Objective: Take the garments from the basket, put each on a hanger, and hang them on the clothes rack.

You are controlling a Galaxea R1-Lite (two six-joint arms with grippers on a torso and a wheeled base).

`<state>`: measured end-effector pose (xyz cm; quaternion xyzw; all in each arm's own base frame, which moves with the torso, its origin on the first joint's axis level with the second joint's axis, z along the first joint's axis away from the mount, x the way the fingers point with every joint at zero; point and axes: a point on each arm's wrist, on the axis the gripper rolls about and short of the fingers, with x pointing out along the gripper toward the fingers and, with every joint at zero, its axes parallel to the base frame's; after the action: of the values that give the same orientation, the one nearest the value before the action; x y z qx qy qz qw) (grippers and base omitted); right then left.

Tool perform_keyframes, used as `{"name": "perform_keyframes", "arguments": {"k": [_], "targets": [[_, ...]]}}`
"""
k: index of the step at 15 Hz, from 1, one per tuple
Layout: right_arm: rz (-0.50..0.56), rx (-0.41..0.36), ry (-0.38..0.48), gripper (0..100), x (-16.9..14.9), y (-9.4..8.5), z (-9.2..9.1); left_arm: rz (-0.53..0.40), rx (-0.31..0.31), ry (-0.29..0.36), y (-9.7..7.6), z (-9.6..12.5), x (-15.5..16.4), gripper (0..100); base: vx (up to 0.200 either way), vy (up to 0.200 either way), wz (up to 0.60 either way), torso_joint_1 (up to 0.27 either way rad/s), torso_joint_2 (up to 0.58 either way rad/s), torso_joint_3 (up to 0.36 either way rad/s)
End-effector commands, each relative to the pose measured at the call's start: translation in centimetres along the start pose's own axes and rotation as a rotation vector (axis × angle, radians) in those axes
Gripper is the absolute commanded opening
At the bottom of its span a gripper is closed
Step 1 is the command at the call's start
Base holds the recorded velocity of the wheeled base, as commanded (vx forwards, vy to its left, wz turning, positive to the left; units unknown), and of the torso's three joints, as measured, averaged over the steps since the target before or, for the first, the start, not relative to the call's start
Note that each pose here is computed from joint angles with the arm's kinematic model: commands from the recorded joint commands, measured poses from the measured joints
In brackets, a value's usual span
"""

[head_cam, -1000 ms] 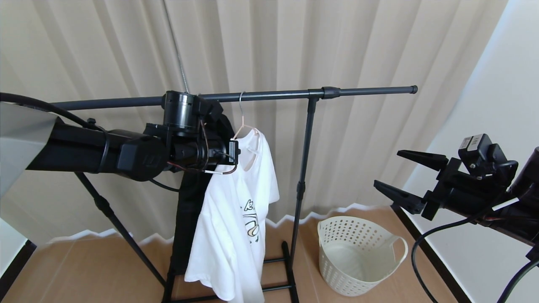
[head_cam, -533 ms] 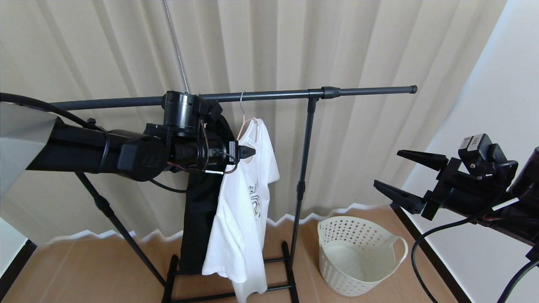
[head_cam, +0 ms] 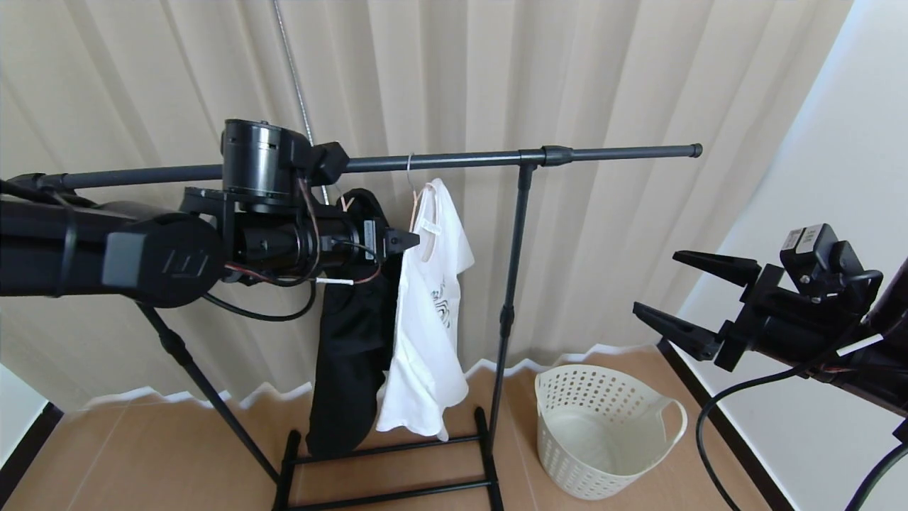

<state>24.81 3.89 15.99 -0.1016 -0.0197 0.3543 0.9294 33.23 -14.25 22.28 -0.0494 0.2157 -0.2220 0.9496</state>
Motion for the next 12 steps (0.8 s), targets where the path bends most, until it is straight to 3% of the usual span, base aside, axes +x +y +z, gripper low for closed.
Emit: {"name": "perform_keyframes", "arguments": {"k": [1,3,5,7,9,12], "targets": [[-0.001,-0.007,-0.009,100,-0.1,0.1,0.3,-0.006,0.008,-0.048,-0.4,0.8,-3.3,100,0.000,0.000,0.00,0.000,0.00,0.000],[-0.072,-0.007,-0.013,100,-0.4,0.0,0.9,0.003,0.004,-0.055,-0.3,0.0,-6.4,100,0.000,0.000,0.00,0.000,0.00,0.000],[-0.176,0.077,-0.039,100,-1.0,0.1,2.1,0.010,0.004,-0.065,-0.2,-0.6,-8.7,100,0.000,0.000,0.00,0.000,0.00,0.000],[-0.281,0.088,-0.045,100,-2.5,1.3,2.9,0.024,0.023,-0.058,0.1,-2.2,-11.3,100,0.000,0.000,0.00,0.000,0.00,0.000],[-0.297,0.103,-0.018,100,-5.5,3.5,2.2,0.030,0.069,-0.032,0.2,-4.9,-13.9,100,0.000,0.000,0.00,0.000,0.00,0.000],[-0.350,0.118,0.040,100,-9.8,6.7,0.4,0.029,0.078,-0.029,0.3,-8.4,-17.6,100,0.000,0.000,0.00,0.000,0.00,0.000]]}}
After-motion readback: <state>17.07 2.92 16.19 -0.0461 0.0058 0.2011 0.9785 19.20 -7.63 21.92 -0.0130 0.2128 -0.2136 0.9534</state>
